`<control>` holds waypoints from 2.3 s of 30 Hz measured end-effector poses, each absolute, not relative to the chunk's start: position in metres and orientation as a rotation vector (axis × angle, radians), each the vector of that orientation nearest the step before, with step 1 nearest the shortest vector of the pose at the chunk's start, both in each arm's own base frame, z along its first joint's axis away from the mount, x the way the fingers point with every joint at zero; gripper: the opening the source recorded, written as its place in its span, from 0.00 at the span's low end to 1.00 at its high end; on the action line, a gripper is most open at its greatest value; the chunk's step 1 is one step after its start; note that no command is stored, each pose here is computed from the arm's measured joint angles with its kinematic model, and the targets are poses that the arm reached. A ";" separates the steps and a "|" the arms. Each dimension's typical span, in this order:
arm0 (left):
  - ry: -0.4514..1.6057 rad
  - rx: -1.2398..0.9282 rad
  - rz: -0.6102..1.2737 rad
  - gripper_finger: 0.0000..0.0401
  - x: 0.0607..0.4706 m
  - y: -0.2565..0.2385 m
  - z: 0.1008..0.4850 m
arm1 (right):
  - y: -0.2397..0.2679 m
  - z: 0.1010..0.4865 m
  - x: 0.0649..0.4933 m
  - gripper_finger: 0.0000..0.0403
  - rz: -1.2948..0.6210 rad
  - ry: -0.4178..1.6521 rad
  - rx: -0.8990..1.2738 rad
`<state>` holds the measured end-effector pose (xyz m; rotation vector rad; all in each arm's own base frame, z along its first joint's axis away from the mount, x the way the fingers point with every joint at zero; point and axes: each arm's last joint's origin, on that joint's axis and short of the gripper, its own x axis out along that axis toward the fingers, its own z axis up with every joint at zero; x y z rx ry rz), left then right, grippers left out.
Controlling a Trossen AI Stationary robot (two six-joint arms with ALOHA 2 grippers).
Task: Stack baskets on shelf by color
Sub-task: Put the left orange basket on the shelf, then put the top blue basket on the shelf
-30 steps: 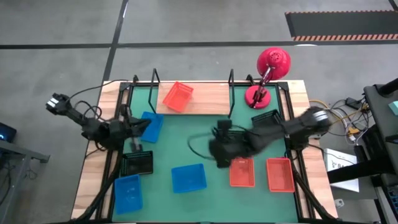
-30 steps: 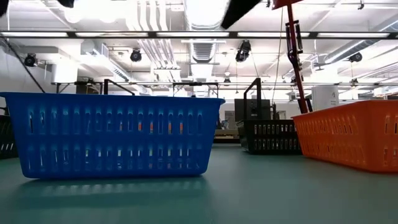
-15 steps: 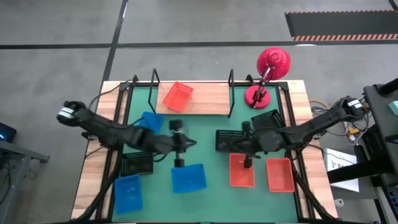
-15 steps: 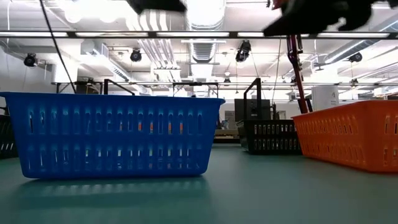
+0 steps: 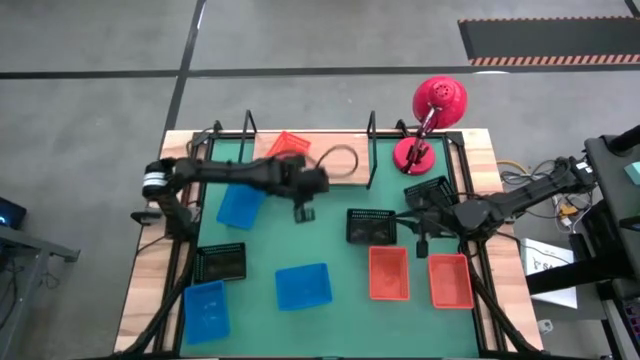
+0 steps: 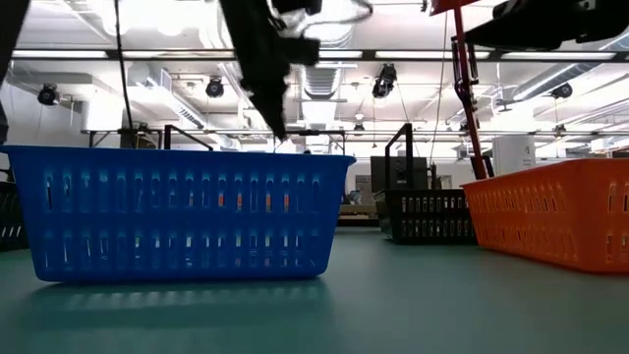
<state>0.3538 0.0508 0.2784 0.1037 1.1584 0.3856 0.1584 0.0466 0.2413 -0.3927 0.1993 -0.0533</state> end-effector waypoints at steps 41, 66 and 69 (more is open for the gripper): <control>1.224 0.043 0.744 0.00 0.339 0.186 0.249 | 0.046 0.234 0.157 0.02 -0.046 0.267 -0.395; 1.269 -0.016 0.757 0.00 0.323 0.168 0.265 | 0.046 0.234 0.157 0.02 -0.047 0.271 -0.397; 1.207 -0.050 0.769 0.00 0.318 0.149 0.284 | 0.046 0.234 0.157 0.02 -0.047 0.271 -0.397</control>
